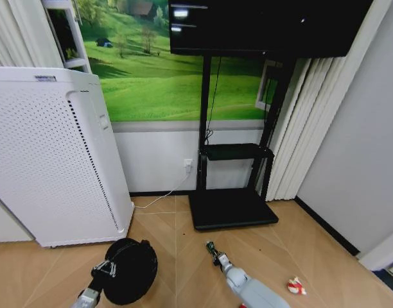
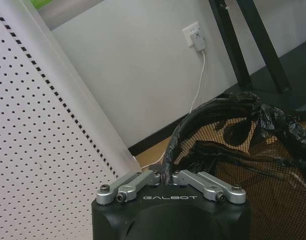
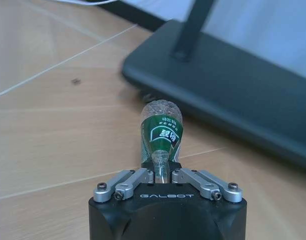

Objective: Pick up the trash bin and place the garbage on the floor into it.

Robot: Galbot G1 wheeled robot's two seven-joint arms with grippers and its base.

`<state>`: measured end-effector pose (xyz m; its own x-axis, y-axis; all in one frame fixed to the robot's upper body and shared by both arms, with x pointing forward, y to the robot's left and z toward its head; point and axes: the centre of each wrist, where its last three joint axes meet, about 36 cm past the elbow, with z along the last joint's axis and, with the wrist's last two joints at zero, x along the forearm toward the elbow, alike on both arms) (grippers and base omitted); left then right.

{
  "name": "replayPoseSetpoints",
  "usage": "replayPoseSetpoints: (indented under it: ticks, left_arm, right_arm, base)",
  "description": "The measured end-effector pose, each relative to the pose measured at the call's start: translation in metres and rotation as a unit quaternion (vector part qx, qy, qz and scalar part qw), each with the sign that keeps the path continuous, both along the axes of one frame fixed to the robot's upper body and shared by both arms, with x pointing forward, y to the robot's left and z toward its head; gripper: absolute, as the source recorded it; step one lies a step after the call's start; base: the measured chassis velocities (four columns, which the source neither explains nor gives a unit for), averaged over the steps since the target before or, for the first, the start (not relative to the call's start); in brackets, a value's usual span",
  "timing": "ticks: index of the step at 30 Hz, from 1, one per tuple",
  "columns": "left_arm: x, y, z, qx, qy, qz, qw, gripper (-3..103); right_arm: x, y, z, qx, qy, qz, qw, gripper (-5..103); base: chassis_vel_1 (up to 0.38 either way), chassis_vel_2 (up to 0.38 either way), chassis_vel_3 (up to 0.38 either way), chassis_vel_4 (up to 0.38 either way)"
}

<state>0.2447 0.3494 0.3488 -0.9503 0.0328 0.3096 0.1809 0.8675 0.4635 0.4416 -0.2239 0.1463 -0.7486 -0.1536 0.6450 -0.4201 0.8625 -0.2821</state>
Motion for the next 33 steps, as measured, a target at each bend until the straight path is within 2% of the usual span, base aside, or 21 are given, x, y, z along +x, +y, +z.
replayPoseSetpoints:
  ticks: [3,4,5,6,8,11,13,14,17,18,22,23,24,25,26,28,29,30,31,32,33]
  left_arm:
    - [0.001,-0.001,0.0,-0.001,-0.001,-0.001,1.0,4]
    - [0.003,-0.002,0.001,-0.003,-0.003,-0.001,1.0,4]
    - [0.005,-0.004,0.002,-0.005,-0.006,-0.001,1.0,4]
    - [0.005,-0.004,0.002,-0.005,-0.006,-0.001,1.0,4]
    - [0.011,-0.008,0.004,-0.011,-0.013,-0.003,0.9998,4]
    - [0.014,-0.009,0.006,-0.014,-0.018,-0.003,0.9997,4]
    - [0.018,-0.009,0.008,-0.017,-0.023,-0.003,0.9996,4]
    - [0.018,-0.009,0.008,-0.017,-0.023,-0.003,0.9996,4]
    - [0.022,-0.01,0.011,-0.018,-0.028,-0.001,0.9994,4]
    - [0.022,-0.01,0.011,-0.018,-0.028,-0.001,0.9994,4]
    - [0.028,-0.011,0.015,-0.021,-0.035,0.005,0.9992,4]
    - [0.028,-0.011,0.015,-0.021,-0.035,0.005,0.9992,4]
    - [0.03,-0.011,0.016,-0.023,-0.037,0.007,0.9991,4]
    - [0.032,-0.012,0.017,-0.026,-0.039,0.01,0.9988,4]
    - [0.032,-0.012,0.017,-0.026,-0.039,0.01,0.9988,4]
    - [0.038,-0.016,0.018,-0.032,-0.045,0.016,0.9983,4]
    - [0.04,-0.018,0.018,-0.035,-0.046,0.017,0.9982,4]
    - [0.04,-0.018,0.018,-0.035,-0.046,0.017,0.9982,4]
    - [0.042,-0.022,0.017,-0.04,-0.046,0.016,0.998,4]
    - [0.044,-0.024,0.017,-0.043,-0.046,0.015,0.9979,4]
    - [0.044,-0.024,0.017,-0.043,-0.046,0.015,0.9979,4]
  right_arm:
    - [0.005,-0.007,0.009,0.002,-0.012,-0.006,1.0,12]
    - [0.01,-0.017,0.019,0.002,-0.021,-0.012,1.0,12]
    - [0.018,-0.039,0.039,-0.001,-0.034,-0.024,0.999,12]
    - [0.018,-0.039,0.039,-0.001,-0.034,-0.024,0.999,12]
    - [0.025,-0.069,0.093,0.015,-0.069,-0.035,0.997,12]
    - [0.007,-0.088,0.135,0.041,-0.096,-0.032,0.994,12]
    - [-0.018,-0.116,0.172,0.073,-0.142,-0.015,0.987,12]
    - [-0.018,-0.116,0.172,0.073,-0.142,-0.015,0.987,12]
    - [-0.049,-0.136,0.195,0.104,-0.196,0.048,0.974,12]
    - [-0.049,-0.136,0.195,0.104,-0.196,0.048,0.974,12]
    - [-0.074,-0.142,0.204,0.139,-0.234,0.138,0.952,12]
    - [-0.074,-0.142,0.204,0.139,-0.234,0.138,0.952,12]
    - [-0.076,-0.141,0.206,0.147,-0.239,0.157,0.947,12]
    - [-0.077,-0.137,0.209,0.161,-0.25,0.19,0.936,12]
    - [-0.077,-0.137,0.209,0.161,-0.25,0.19,0.936,12]
    - [-0.078,-0.125,0.212,0.185,-0.266,0.246,0.913,12]
    - [-0.079,-0.121,0.212,0.193,-0.268,0.26,0.907,12]
    - [-0.079,-0.121,0.212,0.193,-0.268,0.26,0.907,12]
    - [-0.08,-0.111,0.212,0.207,-0.273,0.288,0.894,12]
    - [-0.081,-0.106,0.212,0.214,-0.273,0.301,0.888,12]
    - [-0.081,-0.106,0.212,0.214,-0.273,0.301,0.888,12]
  base:
    - [0.0,0.0,0.0,0.0]
    - [0.0,0.0,0.0,0.0]
    - [0.0,0.0,0.0,0.0]
    - [0.0,0.0,0.0,0.0]
    - [0.0,0.0,0.0,0.0]
    - [0.0,0.0,0.0,0.0]
    - [0.0,0.0,0.0,0.0]
    - [0.0,0.0,0.0,0.0]
    - [0.0,0.0,0.0,0.0]
    - [0.0,0.0,0.0,0.0]
    - [0.0,0.0,0.0,0.0]
    - [0.0,0.0,0.0,0.0]
    - [0.0,0.0,0.0,0.0]
    - [0.0,0.0,0.0,0.0]
    - [0.0,0.0,0.0,0.0]
    - [0.0,0.0,0.0,0.0]
    - [0.0,0.0,0.0,0.0]
    - [0.0,0.0,0.0,0.0]
    - [0.0,0.0,0.0,0.0]
    - [0.0,0.0,0.0,0.0]
    - [0.0,0.0,0.0,0.0]
